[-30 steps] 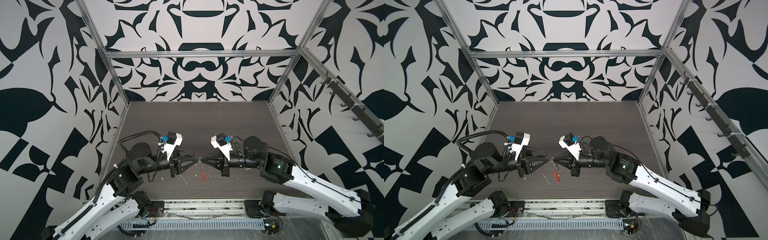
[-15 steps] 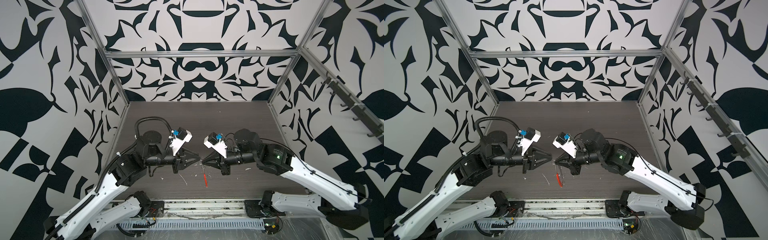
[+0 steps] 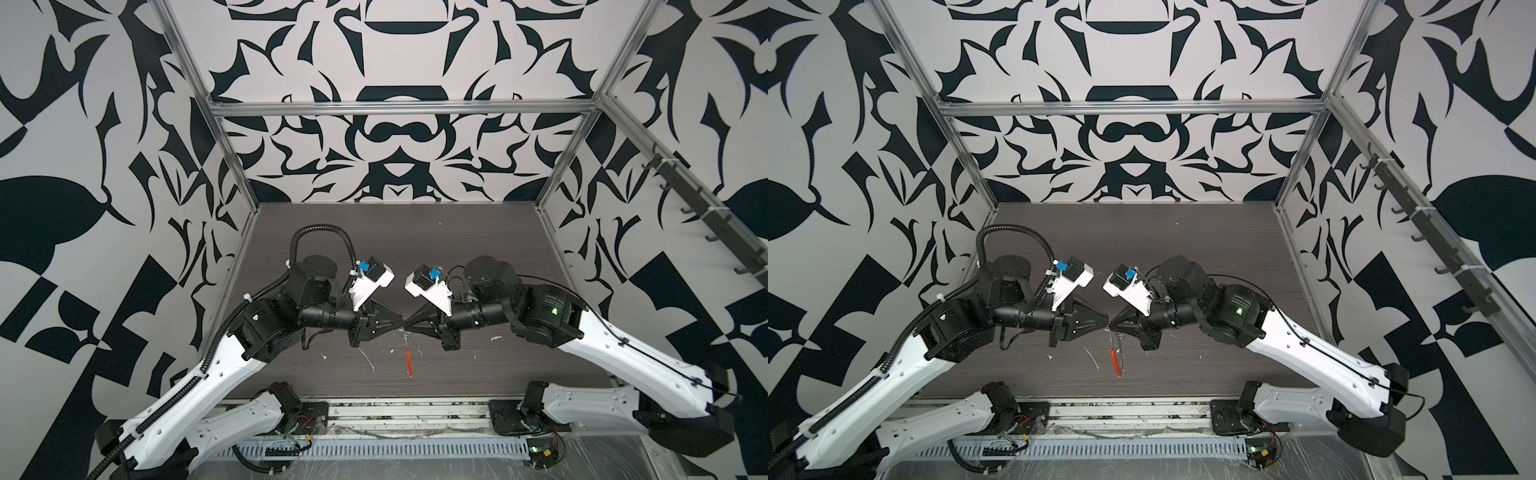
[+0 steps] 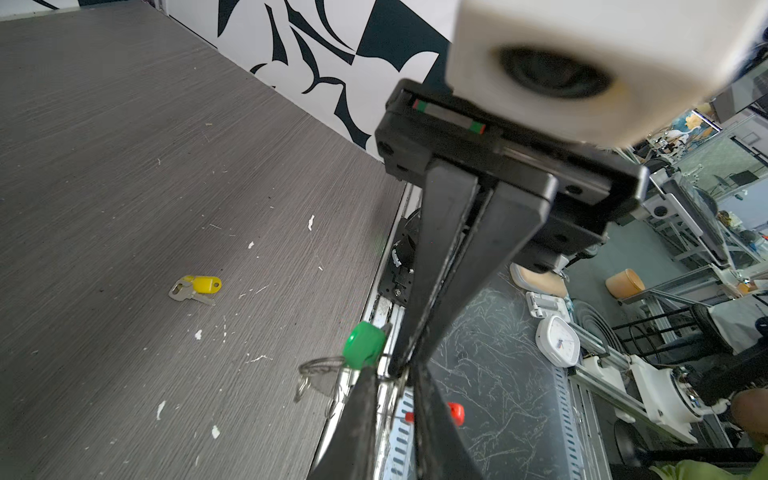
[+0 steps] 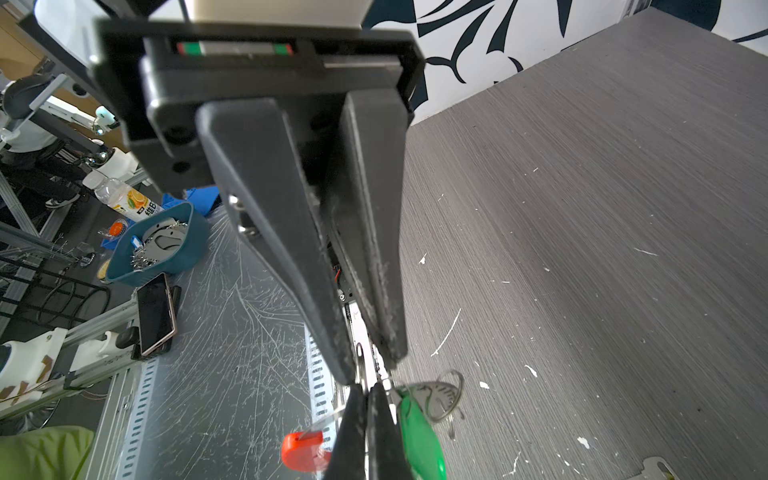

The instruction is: Remove the keys from the keyring

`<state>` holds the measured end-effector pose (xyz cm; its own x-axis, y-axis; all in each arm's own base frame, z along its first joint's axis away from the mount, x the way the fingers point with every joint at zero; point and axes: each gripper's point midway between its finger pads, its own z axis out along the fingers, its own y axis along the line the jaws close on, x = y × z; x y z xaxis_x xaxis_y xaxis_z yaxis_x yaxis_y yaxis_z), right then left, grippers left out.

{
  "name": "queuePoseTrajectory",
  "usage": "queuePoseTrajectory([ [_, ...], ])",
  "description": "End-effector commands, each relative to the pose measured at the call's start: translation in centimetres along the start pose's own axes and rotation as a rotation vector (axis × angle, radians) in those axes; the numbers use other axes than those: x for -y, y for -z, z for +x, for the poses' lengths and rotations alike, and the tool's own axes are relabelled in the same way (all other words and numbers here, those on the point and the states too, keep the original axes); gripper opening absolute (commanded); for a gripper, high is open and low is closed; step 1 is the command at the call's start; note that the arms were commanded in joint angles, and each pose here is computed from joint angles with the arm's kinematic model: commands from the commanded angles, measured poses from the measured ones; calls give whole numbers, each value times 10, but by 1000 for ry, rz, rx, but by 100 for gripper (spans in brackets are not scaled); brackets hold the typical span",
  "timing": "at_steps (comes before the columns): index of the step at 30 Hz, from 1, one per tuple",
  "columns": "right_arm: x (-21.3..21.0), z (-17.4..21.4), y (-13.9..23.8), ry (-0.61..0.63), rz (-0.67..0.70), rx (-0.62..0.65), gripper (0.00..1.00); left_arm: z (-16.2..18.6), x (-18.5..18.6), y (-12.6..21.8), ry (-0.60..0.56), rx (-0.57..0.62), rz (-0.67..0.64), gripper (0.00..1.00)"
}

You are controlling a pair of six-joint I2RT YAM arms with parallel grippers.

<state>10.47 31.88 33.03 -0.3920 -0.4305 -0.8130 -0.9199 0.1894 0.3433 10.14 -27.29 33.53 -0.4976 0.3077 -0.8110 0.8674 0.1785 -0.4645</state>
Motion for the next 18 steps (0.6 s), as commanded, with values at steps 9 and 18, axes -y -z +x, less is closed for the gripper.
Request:
queuePoseTrajectory([
  [9, -10, -29, 10, 47, -20, 84, 0, -4, 6, 3, -11, -2, 17, 10],
  [18, -7, -34, 14, 58, 8, 137, 16, -17, 5, 10, -83, 121, -16, 0],
])
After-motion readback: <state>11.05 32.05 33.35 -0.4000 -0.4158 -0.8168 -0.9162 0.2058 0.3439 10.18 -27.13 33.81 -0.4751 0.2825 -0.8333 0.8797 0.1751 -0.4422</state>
